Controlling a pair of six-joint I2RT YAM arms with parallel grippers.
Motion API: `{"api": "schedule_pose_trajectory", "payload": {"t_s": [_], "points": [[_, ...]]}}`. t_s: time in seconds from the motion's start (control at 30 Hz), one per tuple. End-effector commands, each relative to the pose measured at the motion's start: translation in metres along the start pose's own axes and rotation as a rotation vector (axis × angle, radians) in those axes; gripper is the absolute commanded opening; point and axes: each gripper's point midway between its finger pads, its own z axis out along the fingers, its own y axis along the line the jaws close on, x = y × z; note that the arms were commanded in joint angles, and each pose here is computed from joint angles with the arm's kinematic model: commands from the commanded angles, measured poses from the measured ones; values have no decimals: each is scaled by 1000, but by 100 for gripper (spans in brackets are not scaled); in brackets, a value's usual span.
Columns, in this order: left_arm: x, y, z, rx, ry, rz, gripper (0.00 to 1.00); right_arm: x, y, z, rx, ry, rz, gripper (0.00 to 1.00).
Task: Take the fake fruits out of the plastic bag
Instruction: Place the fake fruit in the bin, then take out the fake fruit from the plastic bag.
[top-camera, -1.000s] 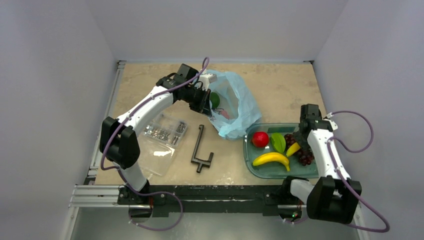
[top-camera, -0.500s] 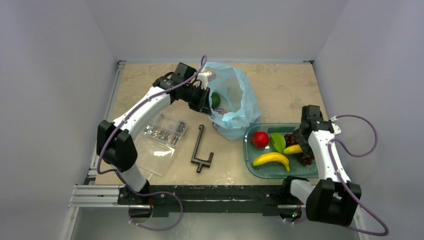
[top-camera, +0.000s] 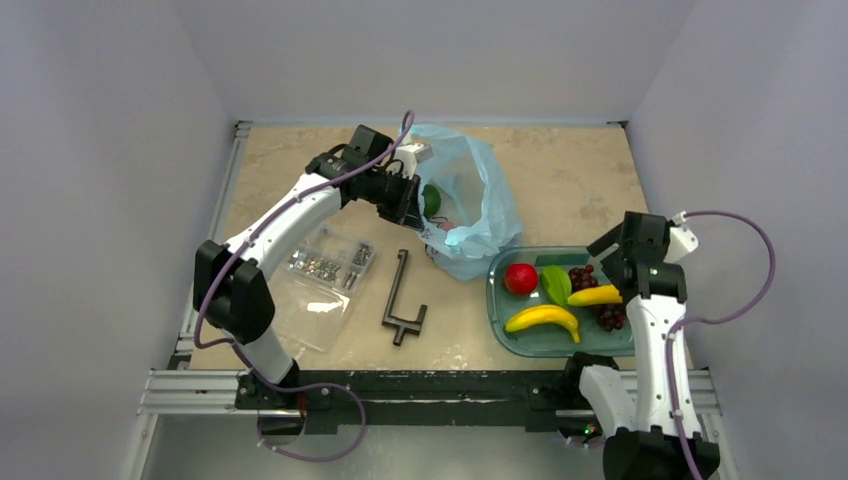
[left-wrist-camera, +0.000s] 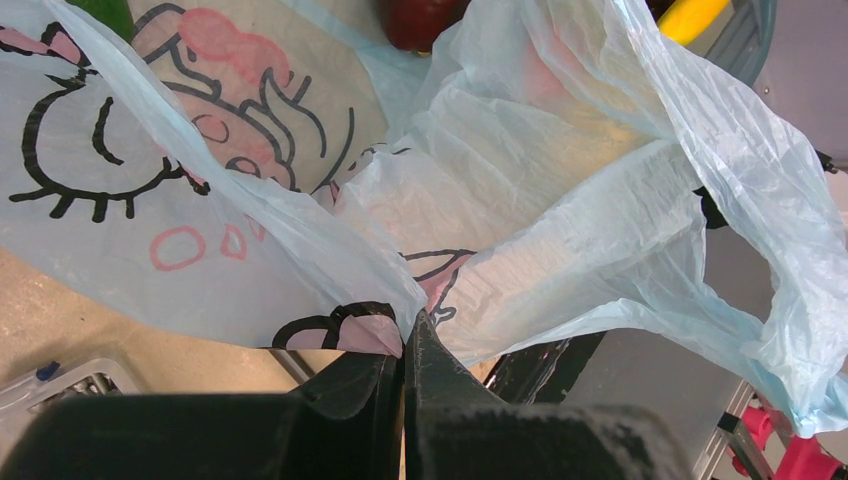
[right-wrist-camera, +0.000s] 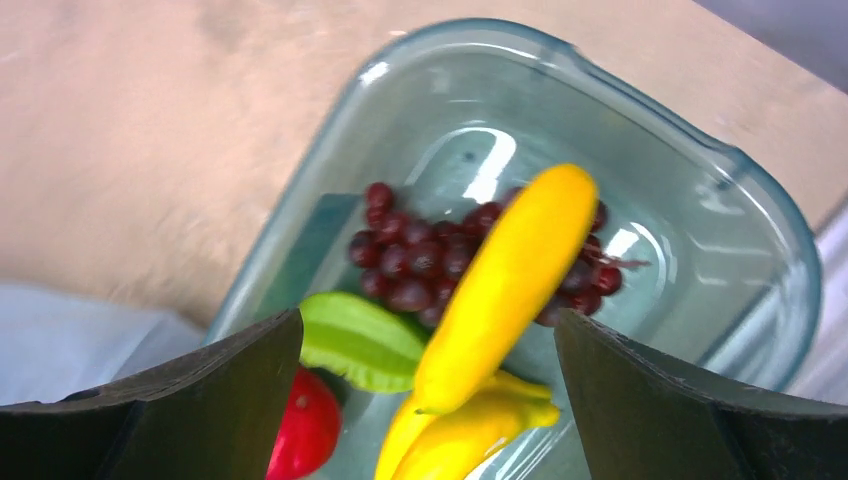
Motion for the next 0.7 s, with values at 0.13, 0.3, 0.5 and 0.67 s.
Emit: {"api": "schedule_pose_trajectory", "payload": {"t_s": [0.13,0.3,0.5,0.67], "points": [[-17,-11,-11,22,-58,30,0,-22,107,-70,-657,-8,-272,99],[-17,-9,-10,14,-57,32,0,-4,148,-111,-854,61,-379,99],[-17,-10,-10,18,-61,36,0,36,198,-169,-1054,118,-500,97],[-17,-10,-11,17,-68,41,0,51,241,-215,-1236,98,-487,81]]}}
